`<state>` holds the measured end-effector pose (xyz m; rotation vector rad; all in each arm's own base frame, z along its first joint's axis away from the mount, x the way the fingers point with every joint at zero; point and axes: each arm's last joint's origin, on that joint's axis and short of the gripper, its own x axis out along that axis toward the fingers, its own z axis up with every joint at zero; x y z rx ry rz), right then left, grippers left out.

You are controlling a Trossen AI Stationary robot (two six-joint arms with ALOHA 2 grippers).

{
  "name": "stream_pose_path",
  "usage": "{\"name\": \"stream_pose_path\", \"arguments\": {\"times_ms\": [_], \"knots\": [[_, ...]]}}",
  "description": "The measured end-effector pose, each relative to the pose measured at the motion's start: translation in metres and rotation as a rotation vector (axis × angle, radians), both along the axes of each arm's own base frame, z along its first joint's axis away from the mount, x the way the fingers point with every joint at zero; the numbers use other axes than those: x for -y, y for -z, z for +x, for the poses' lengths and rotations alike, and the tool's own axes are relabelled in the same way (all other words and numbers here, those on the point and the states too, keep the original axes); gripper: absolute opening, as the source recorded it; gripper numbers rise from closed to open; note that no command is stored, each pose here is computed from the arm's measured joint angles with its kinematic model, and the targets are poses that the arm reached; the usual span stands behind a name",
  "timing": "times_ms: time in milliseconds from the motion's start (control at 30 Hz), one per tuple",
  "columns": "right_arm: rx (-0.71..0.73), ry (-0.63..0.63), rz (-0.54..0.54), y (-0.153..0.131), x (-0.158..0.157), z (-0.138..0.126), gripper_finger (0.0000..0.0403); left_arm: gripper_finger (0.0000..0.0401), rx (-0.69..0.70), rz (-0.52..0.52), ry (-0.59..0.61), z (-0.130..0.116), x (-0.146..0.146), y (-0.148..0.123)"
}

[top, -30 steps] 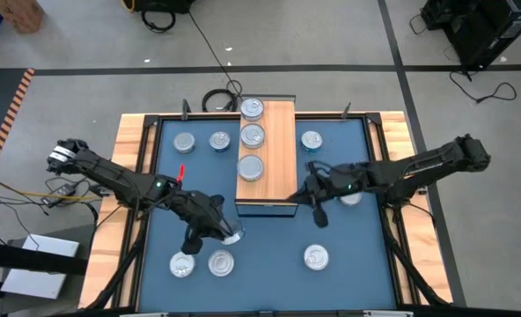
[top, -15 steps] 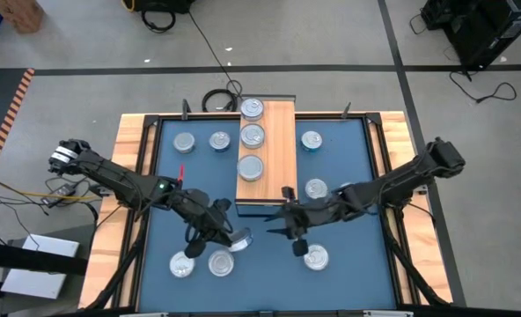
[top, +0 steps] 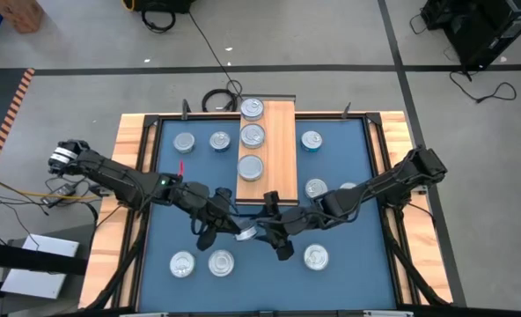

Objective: Stack canned seafood by type on shelf
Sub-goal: Put the blue tuna can on the shelf

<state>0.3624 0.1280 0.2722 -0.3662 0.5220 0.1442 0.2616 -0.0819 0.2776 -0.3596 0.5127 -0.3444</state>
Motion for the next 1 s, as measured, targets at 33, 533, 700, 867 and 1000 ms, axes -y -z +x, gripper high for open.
{"name": "stream_pose_path", "arguments": {"times_ms": [33, 533, 700, 867, 1000], "knots": [[0.003, 0.0, -0.001, -0.001, 0.001, 0.0, 0.0281, 0.0, 0.005, 0.0, -0.007, 0.001, -0.001, 0.0], [-0.011, 0.033, -0.022, 0.006, 0.016, 0.008, 0.0197, 0.0, 0.075, -0.015, -0.033, 0.005, -0.008, -0.007], [-0.01, 0.003, -0.035, 0.006, 0.012, 0.007, 0.0142, 0.0002, 0.086, 0.023, -0.018, 0.005, -0.008, -0.006], [-0.015, 0.001, -0.043, 0.006, 0.007, 0.005, 0.0142, 0.0022, 0.111, 0.091, 0.017, 0.005, -0.008, -0.006], [-0.037, -0.008, -0.045, 0.007, 0.003, 0.002, 0.0142, 0.0049, 0.12, 0.141, 0.051, 0.004, -0.007, -0.004]]}}
